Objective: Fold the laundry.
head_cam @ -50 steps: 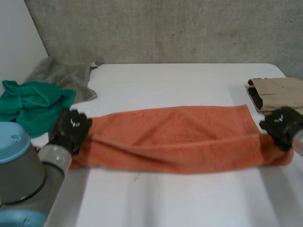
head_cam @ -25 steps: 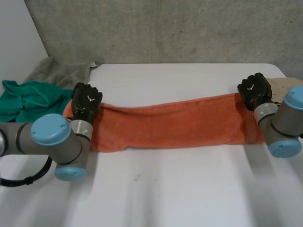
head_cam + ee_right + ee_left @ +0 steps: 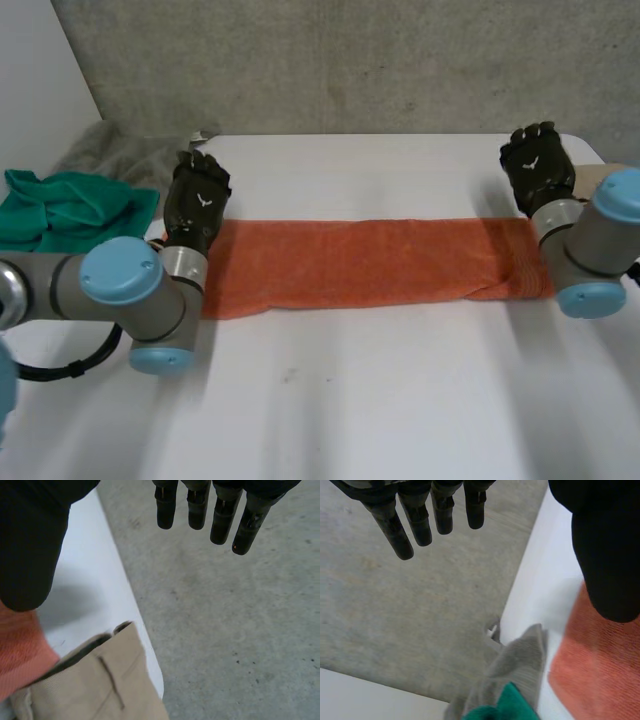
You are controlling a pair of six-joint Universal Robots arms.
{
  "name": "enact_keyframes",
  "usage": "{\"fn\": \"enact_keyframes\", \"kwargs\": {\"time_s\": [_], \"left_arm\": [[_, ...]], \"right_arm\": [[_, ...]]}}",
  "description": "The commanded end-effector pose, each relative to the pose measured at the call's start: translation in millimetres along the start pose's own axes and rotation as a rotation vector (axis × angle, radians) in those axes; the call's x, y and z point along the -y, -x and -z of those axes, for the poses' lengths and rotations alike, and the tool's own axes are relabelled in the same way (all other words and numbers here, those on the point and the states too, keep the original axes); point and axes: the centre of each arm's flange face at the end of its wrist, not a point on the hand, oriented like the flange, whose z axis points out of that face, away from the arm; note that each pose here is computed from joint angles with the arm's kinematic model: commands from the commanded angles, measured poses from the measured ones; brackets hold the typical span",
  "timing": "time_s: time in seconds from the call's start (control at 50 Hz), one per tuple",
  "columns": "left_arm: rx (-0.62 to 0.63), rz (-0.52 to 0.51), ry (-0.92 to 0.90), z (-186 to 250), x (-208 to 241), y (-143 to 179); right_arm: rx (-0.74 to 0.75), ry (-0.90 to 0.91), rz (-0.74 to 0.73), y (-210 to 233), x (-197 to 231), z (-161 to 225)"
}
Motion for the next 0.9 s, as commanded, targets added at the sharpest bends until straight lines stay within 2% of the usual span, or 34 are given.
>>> {"fn": "enact_keyframes", "kwargs": {"time_s": [0.02,0.08,0.16,0.24,0.32,0.62,0.76,0.9], "left_arm": [[0.058,0.066,-0.018,16.8,19.7,50.5],[0.071,0.133,0.002,28.4,19.6,69.4],[0.059,0.23,0.037,44.4,20.0,85.1],[0.009,0.324,0.089,59.7,15.6,86.7],[-0.041,0.395,0.123,69.0,12.9,79.8],[-0.084,0.409,0.152,74.7,7.5,66.1],[-0.089,0.408,0.148,76.7,9.8,65.7],[-0.082,0.407,0.148,78.0,10.0,68.6]], "right_arm": [[0.033,0.022,-0.183,-45.1,39.1,40.9],[0.092,0.073,-0.238,-50.7,39.3,55.0],[0.211,0.223,-0.337,-52.8,14.0,74.8],[0.353,0.332,-0.401,-40.9,1.3,96.1],[0.387,0.358,-0.415,-31.1,-7.2,101.7],[0.339,0.334,-0.332,6.7,-53.8,80.7],[0.262,0.377,-0.286,-17.7,-70.5,82.2],[0.155,0.389,-0.137,-73.6,-76.4,95.1]]}}
